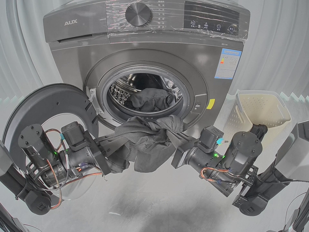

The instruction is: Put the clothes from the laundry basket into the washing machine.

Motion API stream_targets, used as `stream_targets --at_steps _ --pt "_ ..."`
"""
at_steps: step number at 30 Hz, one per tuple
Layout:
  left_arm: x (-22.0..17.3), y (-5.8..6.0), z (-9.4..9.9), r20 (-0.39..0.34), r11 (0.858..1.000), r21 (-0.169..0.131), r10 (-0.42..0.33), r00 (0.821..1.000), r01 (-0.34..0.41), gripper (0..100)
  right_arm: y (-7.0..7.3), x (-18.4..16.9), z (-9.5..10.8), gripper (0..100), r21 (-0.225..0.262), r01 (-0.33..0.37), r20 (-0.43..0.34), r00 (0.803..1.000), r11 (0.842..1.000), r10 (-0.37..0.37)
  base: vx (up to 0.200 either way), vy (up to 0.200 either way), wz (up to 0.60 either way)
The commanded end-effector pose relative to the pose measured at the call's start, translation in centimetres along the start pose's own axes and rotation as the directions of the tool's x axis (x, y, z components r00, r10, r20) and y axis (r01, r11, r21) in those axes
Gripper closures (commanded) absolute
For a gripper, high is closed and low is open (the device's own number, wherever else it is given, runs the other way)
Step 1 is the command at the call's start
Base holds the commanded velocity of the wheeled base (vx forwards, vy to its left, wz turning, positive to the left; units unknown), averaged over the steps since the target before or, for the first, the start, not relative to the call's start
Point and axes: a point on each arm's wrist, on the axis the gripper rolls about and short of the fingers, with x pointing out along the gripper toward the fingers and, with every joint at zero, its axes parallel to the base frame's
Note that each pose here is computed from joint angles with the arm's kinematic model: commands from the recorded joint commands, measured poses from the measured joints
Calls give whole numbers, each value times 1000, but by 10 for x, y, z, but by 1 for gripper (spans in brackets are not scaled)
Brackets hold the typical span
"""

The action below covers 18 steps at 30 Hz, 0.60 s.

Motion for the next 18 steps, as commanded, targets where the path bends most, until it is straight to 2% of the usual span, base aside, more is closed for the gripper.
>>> stream_targets --at_steps 1,7,12,16,18 --pt "1 0 2 8 1000 3 -1 1000 1 100 -2 -6 -7 0 -6 1 -28 1000 1000 -1 0 0 0" --pt "1 0 2 11 1000 4 3 1000 -3 100 -9 -27 -29 0 -40 3 -164 986 999 -9 0 0 0" --pt "1 0 2 10 1000 5 3 1000 -3 100 -17 -49 -51 0 -80 -6 -295 955 997 -18 0 0 0" --pt "1 1 1 6 1000 5 6 1000 -6 100 -21 -60 -63 0 -102 -1 -369 929 995 -37 0 0 0" --pt "1 1 1 5 1000 4 6 1000 -6 100 -21 -60 -63 0 -102 -1 -369 929 995 -37 0 0 0"
